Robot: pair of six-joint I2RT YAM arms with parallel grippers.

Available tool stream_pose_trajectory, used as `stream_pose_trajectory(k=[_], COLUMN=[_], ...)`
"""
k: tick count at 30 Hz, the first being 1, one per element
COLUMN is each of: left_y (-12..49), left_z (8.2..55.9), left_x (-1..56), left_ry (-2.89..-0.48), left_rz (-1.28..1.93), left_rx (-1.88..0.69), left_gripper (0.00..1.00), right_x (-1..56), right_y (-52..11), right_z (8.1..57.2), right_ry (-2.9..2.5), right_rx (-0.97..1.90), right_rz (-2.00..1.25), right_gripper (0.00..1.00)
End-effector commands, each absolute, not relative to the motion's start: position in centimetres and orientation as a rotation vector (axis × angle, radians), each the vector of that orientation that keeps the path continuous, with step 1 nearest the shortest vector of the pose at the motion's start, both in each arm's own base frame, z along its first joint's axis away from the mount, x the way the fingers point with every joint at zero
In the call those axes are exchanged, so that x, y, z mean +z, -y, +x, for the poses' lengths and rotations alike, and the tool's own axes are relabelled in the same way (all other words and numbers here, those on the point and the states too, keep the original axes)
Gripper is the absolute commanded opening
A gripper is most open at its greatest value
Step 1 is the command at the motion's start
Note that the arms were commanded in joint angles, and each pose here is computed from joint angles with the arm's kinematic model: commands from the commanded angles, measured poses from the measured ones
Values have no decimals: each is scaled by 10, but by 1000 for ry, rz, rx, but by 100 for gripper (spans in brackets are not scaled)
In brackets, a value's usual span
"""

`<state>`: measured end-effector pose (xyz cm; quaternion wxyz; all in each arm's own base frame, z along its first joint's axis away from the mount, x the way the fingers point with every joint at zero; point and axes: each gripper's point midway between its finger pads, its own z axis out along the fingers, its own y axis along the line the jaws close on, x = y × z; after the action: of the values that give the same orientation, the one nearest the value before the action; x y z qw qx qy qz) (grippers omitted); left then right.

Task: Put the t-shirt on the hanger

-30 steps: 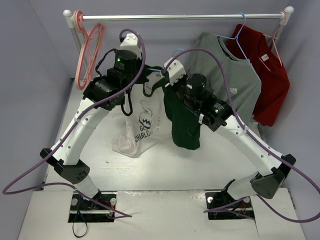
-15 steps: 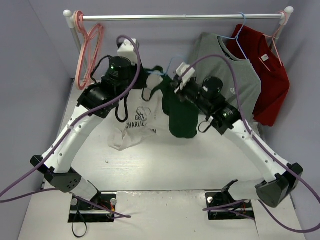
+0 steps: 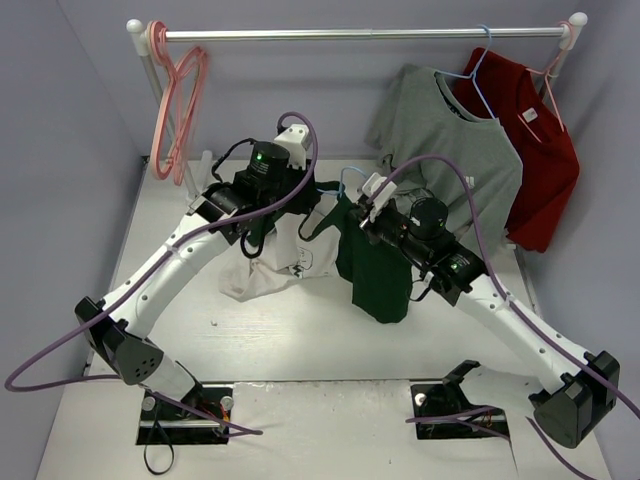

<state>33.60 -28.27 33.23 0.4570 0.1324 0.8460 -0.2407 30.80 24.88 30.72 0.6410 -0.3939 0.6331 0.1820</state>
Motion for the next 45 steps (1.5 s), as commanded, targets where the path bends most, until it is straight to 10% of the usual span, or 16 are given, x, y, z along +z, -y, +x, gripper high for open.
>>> stream_pose_trajectory(k=[1,19,45], left_y=[294,236,259], left_z=[323,332,325], left_x=[388,391,333], left_ry=[-1891,-1744,-1620], left_rz=[400,869,1357], left_rx=[-721,-617,-877], left_gripper=[23,59,63], right_x=[364,349,360], right_y=[-246,-237,-238], right_z=[311,319,307], right_ry=[-1255,-1295,-1264], right_rx=[421,492,613], right_rz=[-793,-844,-973], right_gripper=[0,0,0])
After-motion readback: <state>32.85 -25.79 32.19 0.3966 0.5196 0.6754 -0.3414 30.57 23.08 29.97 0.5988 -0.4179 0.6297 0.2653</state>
